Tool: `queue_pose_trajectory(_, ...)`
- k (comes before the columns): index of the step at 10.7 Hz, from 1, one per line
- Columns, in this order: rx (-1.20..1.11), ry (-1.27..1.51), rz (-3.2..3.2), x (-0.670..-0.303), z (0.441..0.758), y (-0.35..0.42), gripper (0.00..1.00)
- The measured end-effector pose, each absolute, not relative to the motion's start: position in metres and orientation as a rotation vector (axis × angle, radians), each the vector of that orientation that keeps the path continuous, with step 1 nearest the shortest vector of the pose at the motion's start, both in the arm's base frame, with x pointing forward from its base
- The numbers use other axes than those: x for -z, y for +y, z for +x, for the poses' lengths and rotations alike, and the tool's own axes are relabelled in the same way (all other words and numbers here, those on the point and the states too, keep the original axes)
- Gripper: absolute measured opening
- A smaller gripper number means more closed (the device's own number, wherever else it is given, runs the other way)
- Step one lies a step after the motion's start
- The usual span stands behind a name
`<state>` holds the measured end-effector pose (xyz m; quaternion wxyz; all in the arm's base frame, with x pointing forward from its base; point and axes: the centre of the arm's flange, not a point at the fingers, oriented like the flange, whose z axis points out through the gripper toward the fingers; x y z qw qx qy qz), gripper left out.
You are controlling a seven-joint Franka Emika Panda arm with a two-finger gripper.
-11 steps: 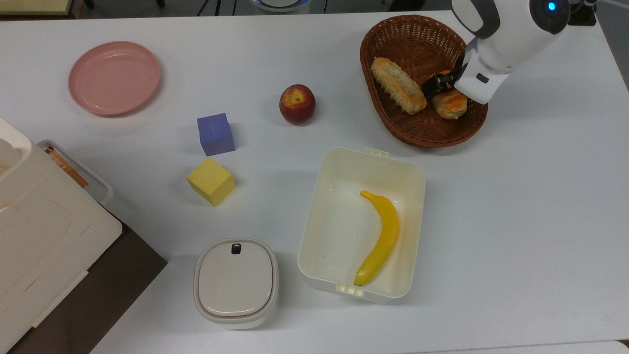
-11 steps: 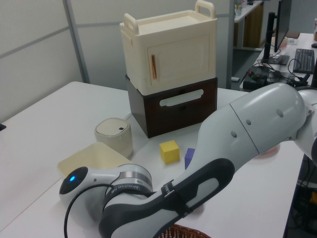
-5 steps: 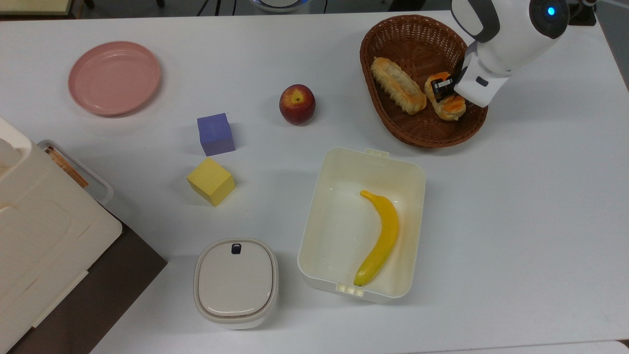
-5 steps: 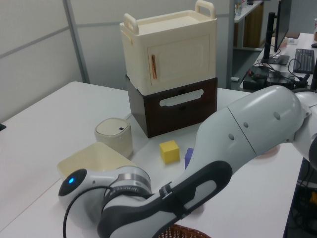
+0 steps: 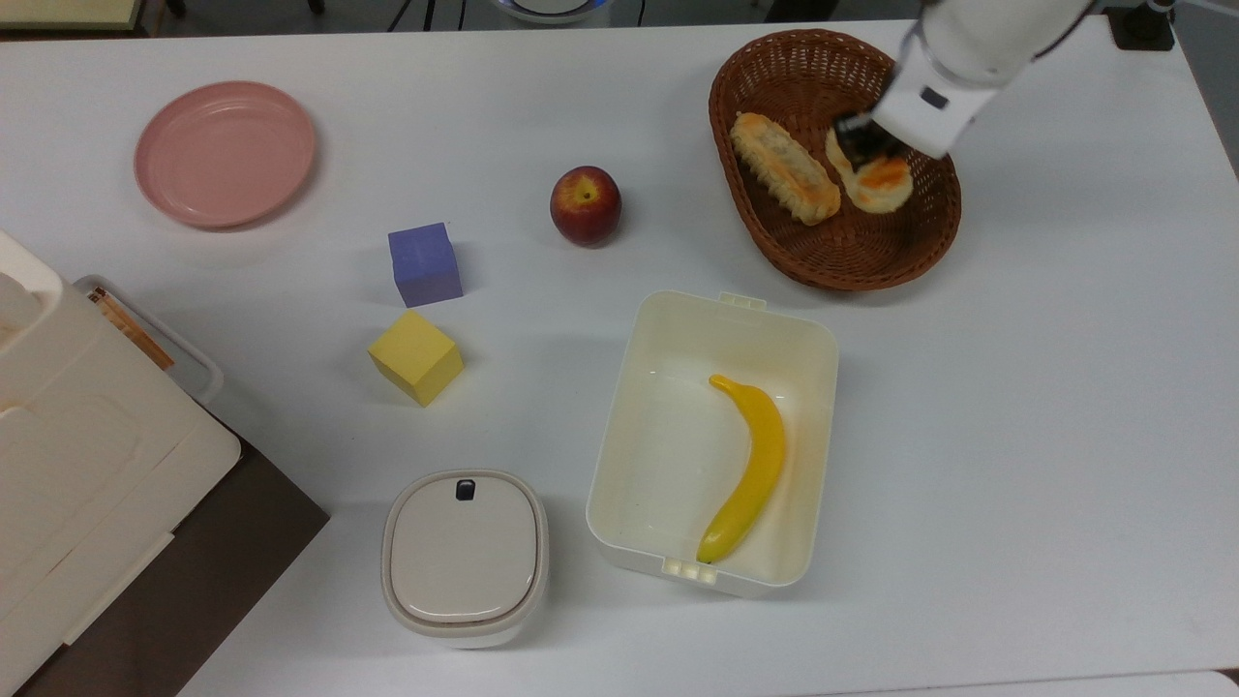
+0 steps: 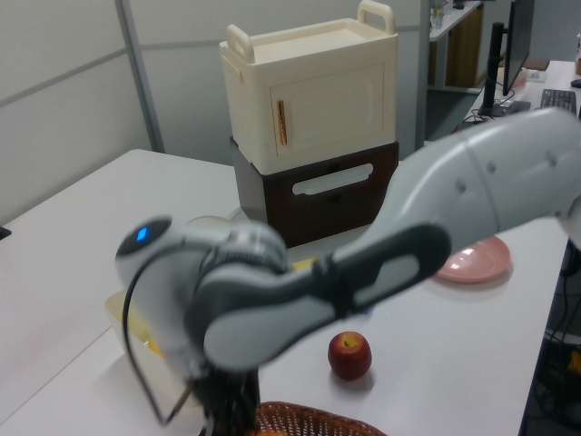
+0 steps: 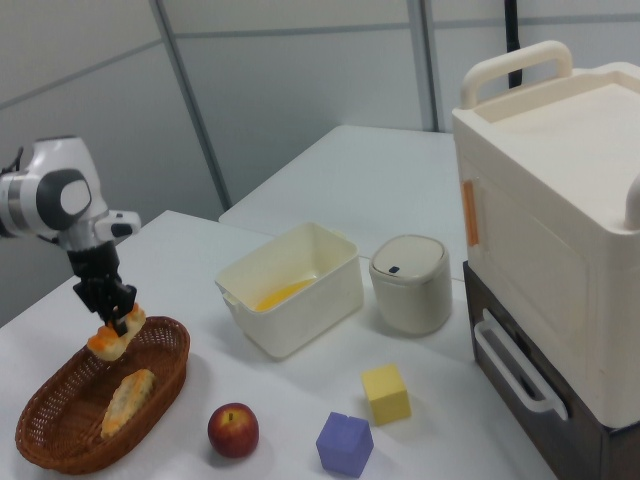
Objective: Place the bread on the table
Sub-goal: 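Carry the glazed roll out of the basket and set it beside the purple cube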
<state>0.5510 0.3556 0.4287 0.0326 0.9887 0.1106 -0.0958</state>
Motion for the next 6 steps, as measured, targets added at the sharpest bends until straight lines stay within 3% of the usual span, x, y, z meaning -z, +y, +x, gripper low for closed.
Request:
queue_pose_trajectory(1,0.3,0.33,3.044,-0.45,0.556,0.331,0.14)
queue_pose_trajectory(3,0.303,0.308,3.044,-0.485,0.57,0.269,0.14)
queue_pose_trajectory(6,0.328,0.283,3.052,-0.509,0.594,0.165,0.14)
